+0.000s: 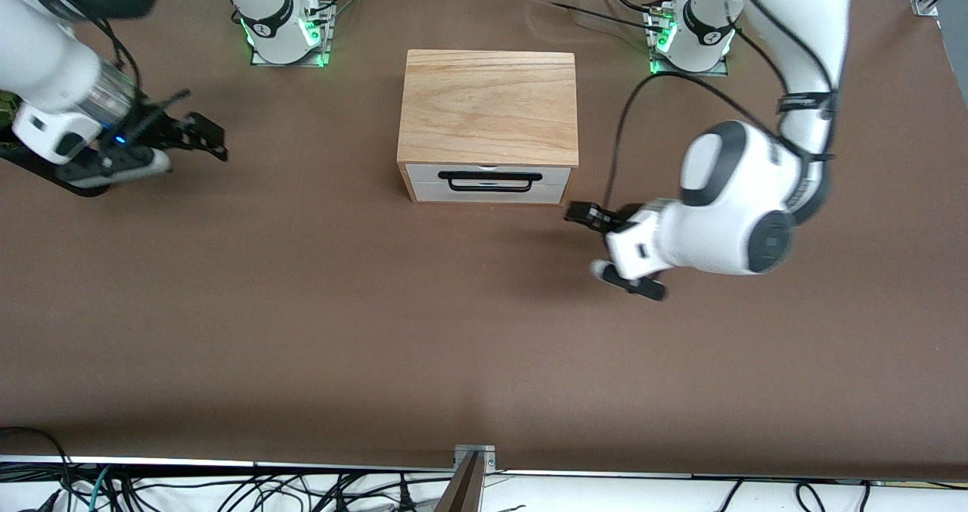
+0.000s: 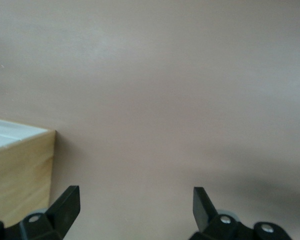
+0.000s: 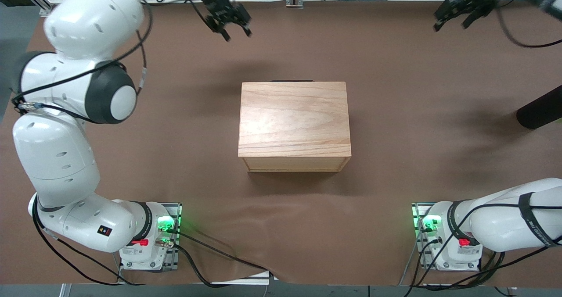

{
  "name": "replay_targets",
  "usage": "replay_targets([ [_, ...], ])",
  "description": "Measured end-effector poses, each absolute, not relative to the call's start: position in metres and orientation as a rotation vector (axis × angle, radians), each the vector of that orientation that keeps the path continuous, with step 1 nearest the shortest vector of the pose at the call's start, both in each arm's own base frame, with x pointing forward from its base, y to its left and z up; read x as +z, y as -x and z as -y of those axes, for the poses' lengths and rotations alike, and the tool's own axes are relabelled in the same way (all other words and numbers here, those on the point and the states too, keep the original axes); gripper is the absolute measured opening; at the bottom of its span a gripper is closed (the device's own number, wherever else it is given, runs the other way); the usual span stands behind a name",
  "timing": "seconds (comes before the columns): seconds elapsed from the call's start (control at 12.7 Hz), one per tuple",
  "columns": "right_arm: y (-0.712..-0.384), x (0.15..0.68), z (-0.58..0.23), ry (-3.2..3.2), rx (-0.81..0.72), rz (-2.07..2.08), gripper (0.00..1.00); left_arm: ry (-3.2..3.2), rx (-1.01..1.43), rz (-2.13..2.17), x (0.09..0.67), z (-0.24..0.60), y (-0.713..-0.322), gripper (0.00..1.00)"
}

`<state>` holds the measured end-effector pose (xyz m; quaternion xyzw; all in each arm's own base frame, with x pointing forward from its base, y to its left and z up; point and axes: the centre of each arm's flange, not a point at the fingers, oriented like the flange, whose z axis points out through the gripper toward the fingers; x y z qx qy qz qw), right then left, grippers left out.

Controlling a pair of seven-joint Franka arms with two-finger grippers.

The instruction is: Close drawer with both arms simultaneously

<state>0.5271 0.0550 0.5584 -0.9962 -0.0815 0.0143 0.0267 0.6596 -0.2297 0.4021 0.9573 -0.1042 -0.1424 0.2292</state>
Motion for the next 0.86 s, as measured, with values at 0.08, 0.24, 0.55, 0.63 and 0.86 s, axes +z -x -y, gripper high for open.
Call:
replay_targets([
  [0.08,-0.526,0.591,-0.046,3.106,0.035,0.237,1.00,-2.674,-0.369,0.249,0.405,0.196,-0.670,1.00],
  [0.24,-0.527,0.637,-0.033,3.149,-0.028,0.203,1.00,-2.809,-0.348,0.230,0.406,0.146,-0.680,1.00],
  [0.55,-0.547,0.618,-0.015,3.160,0.024,0.143,1.00,-3.020,-0.263,0.240,0.442,0.095,-0.685,1.00],
  [0.63,-0.550,0.614,-0.017,3.160,0.035,0.147,1.00,-3.038,-0.216,0.217,0.462,0.080,-0.685,1.00],
  [0.86,-0.550,0.614,-0.022,3.160,0.038,0.147,1.00,-3.054,-0.057,0.117,0.543,0.027,-0.666,1.00],
])
